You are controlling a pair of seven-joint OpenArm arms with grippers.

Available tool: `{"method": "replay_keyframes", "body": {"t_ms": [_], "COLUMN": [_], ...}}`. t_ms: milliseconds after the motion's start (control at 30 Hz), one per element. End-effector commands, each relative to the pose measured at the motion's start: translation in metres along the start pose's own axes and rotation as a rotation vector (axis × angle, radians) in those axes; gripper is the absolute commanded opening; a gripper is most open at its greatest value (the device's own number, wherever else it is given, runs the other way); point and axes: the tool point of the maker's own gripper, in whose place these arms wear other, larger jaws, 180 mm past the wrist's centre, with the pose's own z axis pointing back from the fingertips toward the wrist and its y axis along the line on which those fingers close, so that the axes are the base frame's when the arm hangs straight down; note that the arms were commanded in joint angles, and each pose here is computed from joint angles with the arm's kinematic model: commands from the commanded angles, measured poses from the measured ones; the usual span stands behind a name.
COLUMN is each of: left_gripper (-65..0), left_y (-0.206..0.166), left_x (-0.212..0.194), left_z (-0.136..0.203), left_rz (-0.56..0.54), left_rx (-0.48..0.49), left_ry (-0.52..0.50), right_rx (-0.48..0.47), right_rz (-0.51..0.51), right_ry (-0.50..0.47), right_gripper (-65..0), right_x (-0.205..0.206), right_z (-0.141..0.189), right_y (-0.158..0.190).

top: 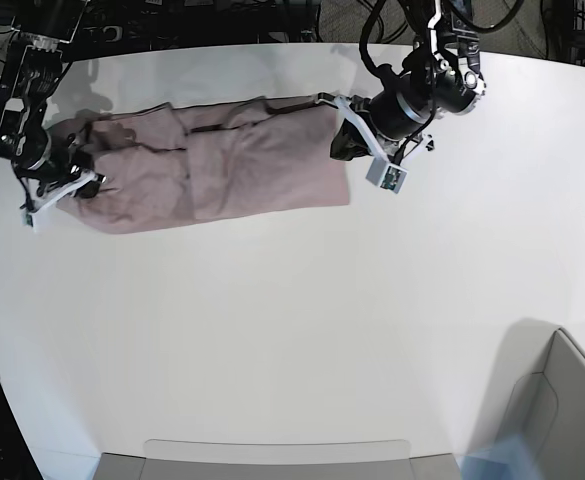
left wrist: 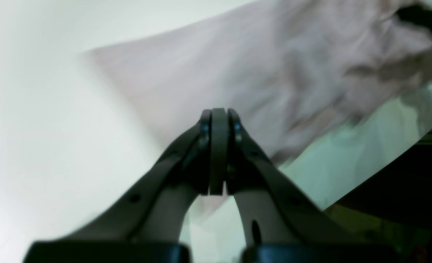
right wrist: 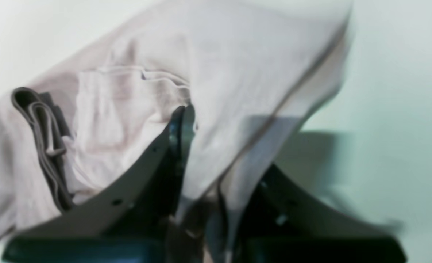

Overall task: Fold the T-shirt properly
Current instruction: 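Release the left gripper and slide the right gripper along the strip, then fold the other strip end over with the right gripper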

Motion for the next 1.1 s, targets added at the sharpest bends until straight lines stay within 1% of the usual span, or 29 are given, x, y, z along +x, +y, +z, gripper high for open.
{"method": "replay_keyframes", "body": {"t_ms": [0,67,133,233,300,367,433,533,667,767,833,967,1067], "left_gripper": [-65.0,-65.0,-65.0,-65.0,-65.0,-65.0,-65.0,-65.0,-65.0,-65.0,-65.0,-65.0,-65.0], "left_y": [-0.002,0.01,0.024,0.047,0.062,0.077,0.088,0.099,0.103,0.103,0.103,0.103,0.103], "left_x": [0.01,0.002,-0.003,-0.005,-0.011,-0.019,-0.024,-0.03,-0.034,-0.034,-0.034,-0.034,-0.033], "left_z": [0.003,0.008,0.014,0.025,0.033,0.043,0.051,0.058,0.059,0.059,0.059,0.059,0.058], "left_rz": [-0.004,0.023,0.053,0.085,0.111,0.142,0.162,0.184,0.196,0.197,0.197,0.197,0.197], "left_rx": [-0.008,0.026,0.069,0.133,0.18,0.23,0.264,0.3,0.307,0.307,0.307,0.307,0.307], "left_ry": [-0.04,-0.026,-0.024,-0.033,-0.03,-0.024,-0.016,-0.001,0.008,0.009,0.009,0.009,0.008], "right_rx": [-0.012,-0.072,-0.121,-0.181,-0.207,-0.22,-0.227,-0.222,-0.219,-0.216,-0.197,-0.17,-0.16], "right_rz": [0.064,0.176,0.306,0.493,0.571,0.637,0.677,0.753,0.861,0.918,0.932,0.952,0.955], "right_ry": [-0.093,-0.127,-0.15,-0.128,-0.118,-0.13,-0.124,-0.148,-0.142,-0.131,-0.12,-0.088,-0.082], "right_gripper": [-65.0,-65.0,-65.0,-65.0,-65.0,-65.0,-65.0,-65.0,-65.0,-65.0,-65.0,-65.0,-65.0], "right_x": [0.033,0.051,0.061,0.058,0.051,0.046,0.036,0.028,0.007,-0.01,-0.021,-0.039,-0.045], "right_z": [0.011,0.017,0.021,0.02,0.016,0.013,0.009,0.005,0.003,0.002,0.002,0.001,0.002], "right_y": [0.006,0.015,0.033,0.067,0.088,0.11,0.126,0.156,0.185,0.2,0.208,0.212,0.214]}}
